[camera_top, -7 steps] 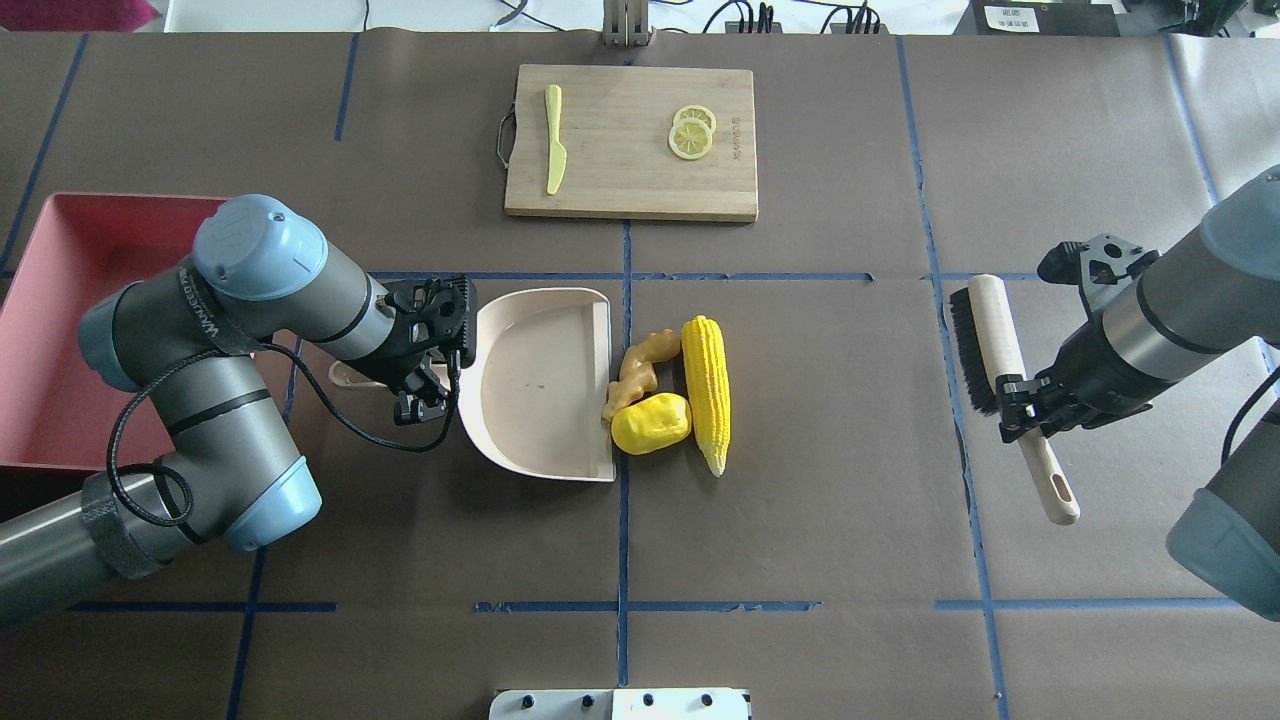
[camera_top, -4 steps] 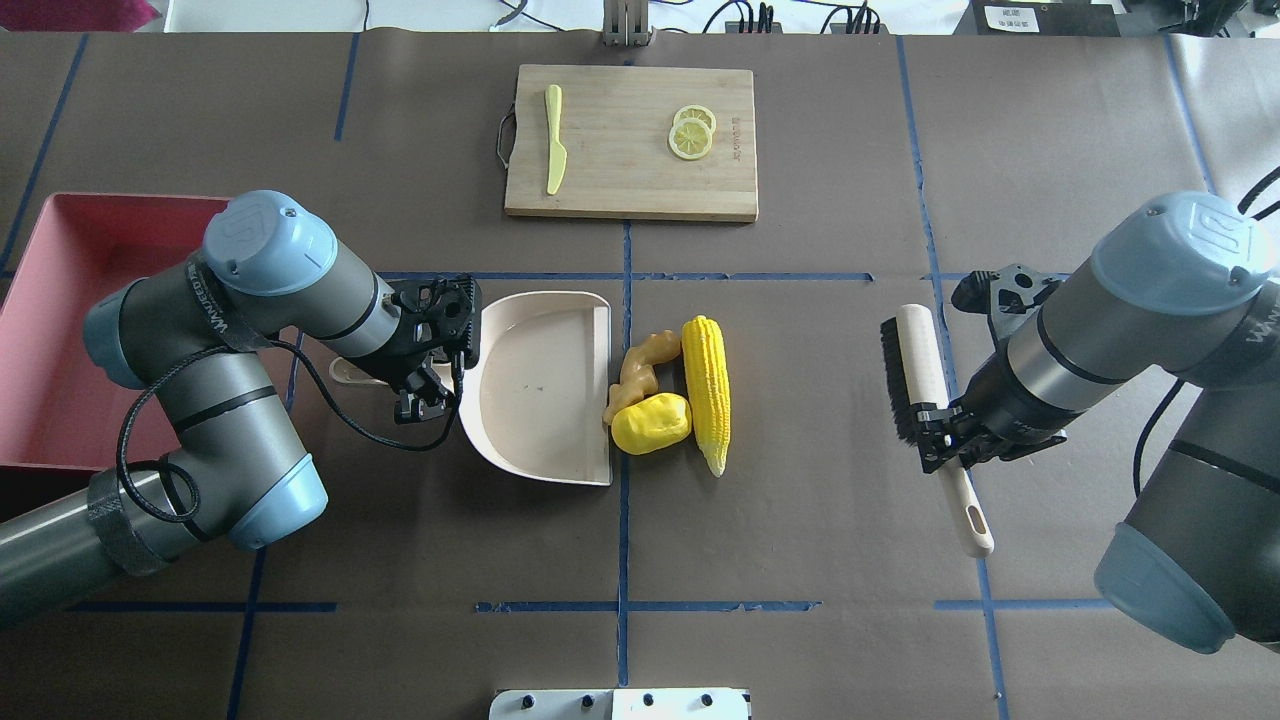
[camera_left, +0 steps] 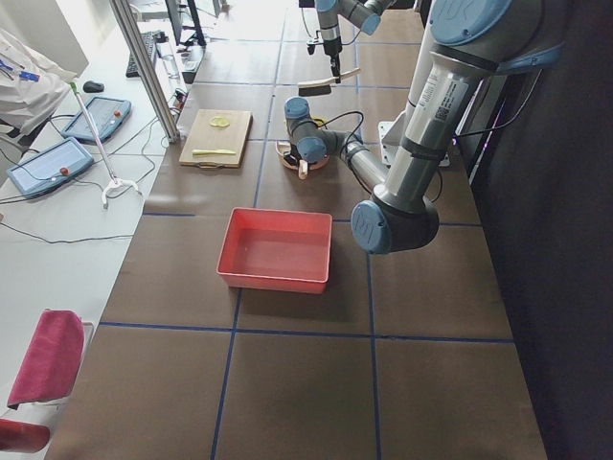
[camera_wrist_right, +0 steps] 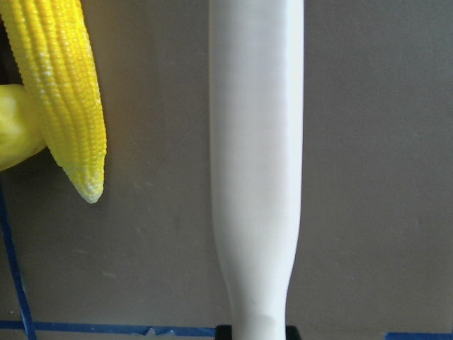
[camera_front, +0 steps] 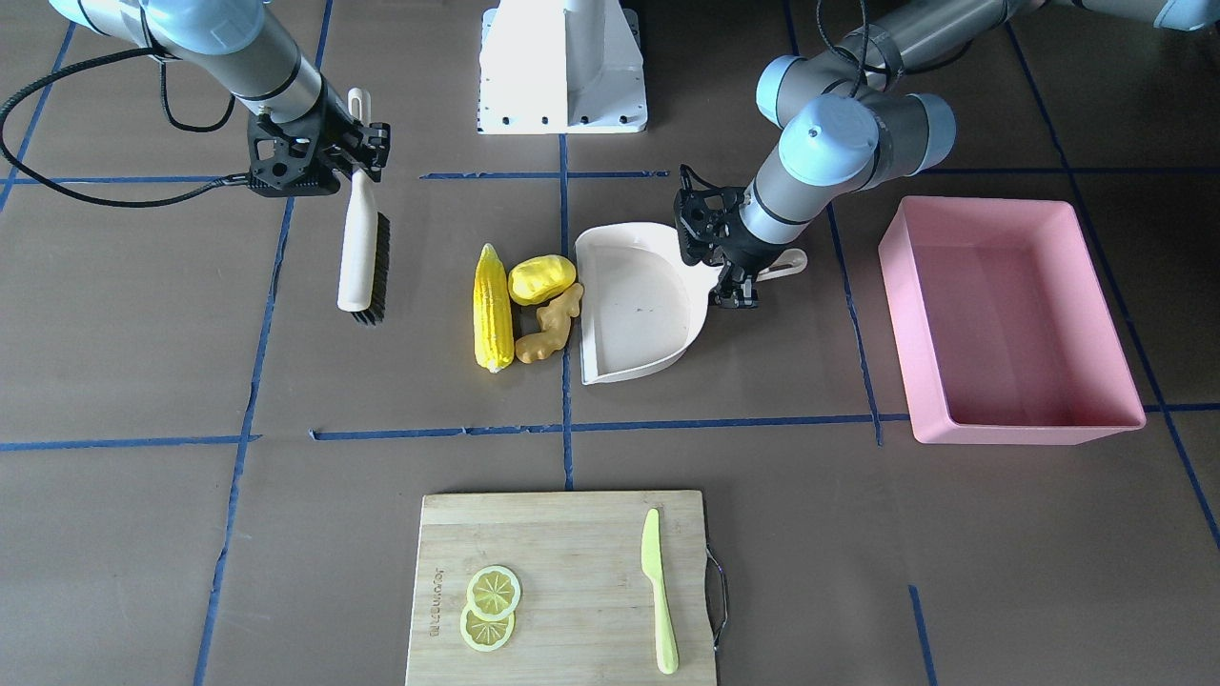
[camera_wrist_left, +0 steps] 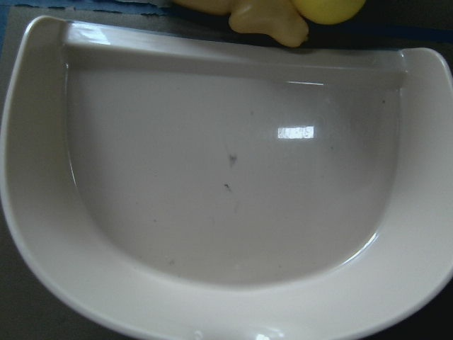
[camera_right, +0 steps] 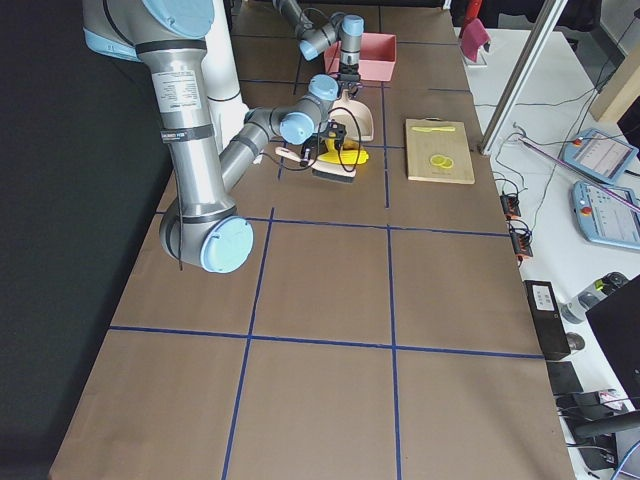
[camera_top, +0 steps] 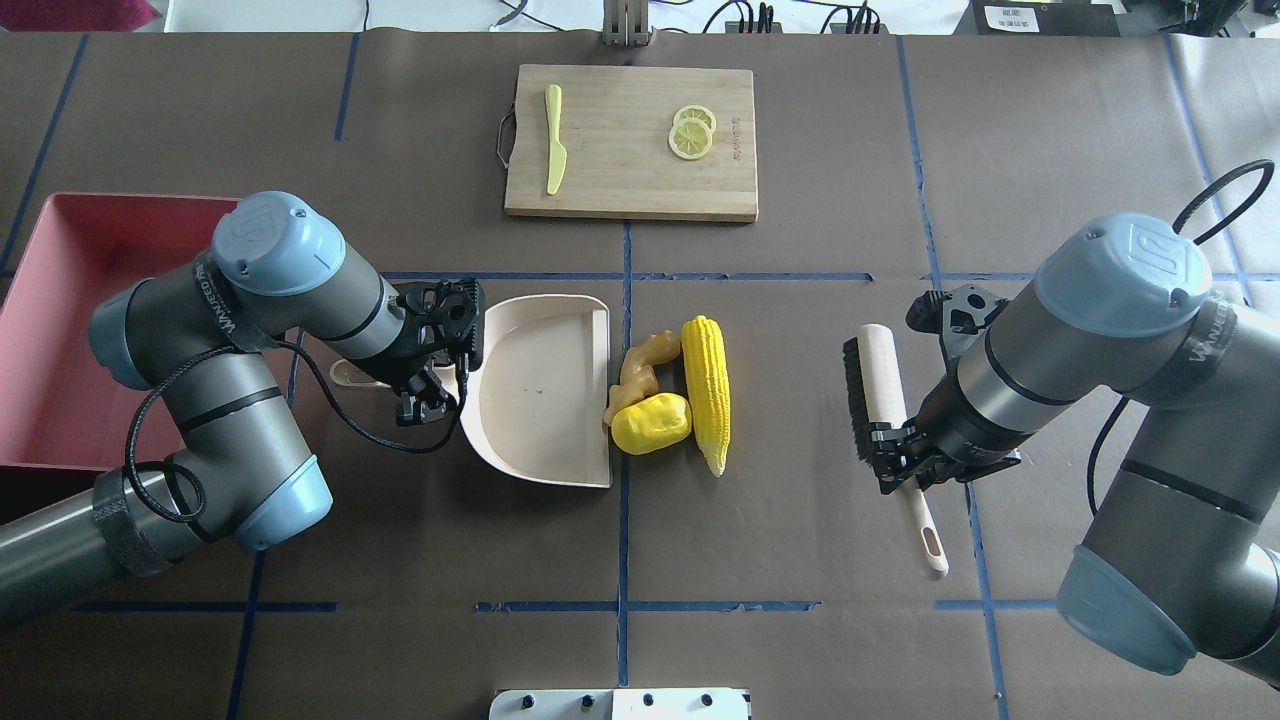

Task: Sweep and dump trash into bin
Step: 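Bring the brush with the right gripper beside the corn, potato and ginger, then sweep the corn, potato and ginger into the dustpan with the right gripper's brush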

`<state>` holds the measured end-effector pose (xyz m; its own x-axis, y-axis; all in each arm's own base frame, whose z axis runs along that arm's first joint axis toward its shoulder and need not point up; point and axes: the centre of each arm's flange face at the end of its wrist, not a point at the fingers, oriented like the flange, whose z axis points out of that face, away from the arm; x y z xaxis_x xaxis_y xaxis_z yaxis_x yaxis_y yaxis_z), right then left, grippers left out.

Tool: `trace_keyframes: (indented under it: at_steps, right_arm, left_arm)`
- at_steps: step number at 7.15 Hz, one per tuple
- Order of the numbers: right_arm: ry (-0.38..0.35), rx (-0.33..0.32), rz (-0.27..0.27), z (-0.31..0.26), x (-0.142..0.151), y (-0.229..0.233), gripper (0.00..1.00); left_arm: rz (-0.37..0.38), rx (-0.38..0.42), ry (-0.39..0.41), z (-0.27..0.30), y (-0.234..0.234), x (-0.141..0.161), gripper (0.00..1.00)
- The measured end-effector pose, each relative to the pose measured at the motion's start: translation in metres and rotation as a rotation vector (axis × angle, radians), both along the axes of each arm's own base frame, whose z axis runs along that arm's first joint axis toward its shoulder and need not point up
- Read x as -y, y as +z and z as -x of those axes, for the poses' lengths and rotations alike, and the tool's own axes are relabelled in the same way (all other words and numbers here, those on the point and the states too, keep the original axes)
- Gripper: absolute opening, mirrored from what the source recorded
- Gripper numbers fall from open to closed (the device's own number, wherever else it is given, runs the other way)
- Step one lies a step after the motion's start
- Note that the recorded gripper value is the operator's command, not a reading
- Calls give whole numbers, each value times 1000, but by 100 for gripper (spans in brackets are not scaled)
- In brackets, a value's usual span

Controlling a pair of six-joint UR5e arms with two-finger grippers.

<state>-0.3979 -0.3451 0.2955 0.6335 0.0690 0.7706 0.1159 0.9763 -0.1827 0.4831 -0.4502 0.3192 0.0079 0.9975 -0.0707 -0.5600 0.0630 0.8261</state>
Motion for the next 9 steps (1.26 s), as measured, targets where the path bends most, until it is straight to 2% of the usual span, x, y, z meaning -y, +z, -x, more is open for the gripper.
trace_keyframes:
  at_steps: [5,9]
  right_arm:
    - [32,-43,-45,63,5,-11,0]
    - [66,-53,-81,92,-8,-27,0]
  left_arm:
    - [1,0,1,-1,-1,0,1]
    - [1,-1,1,-1,-1,0,1]
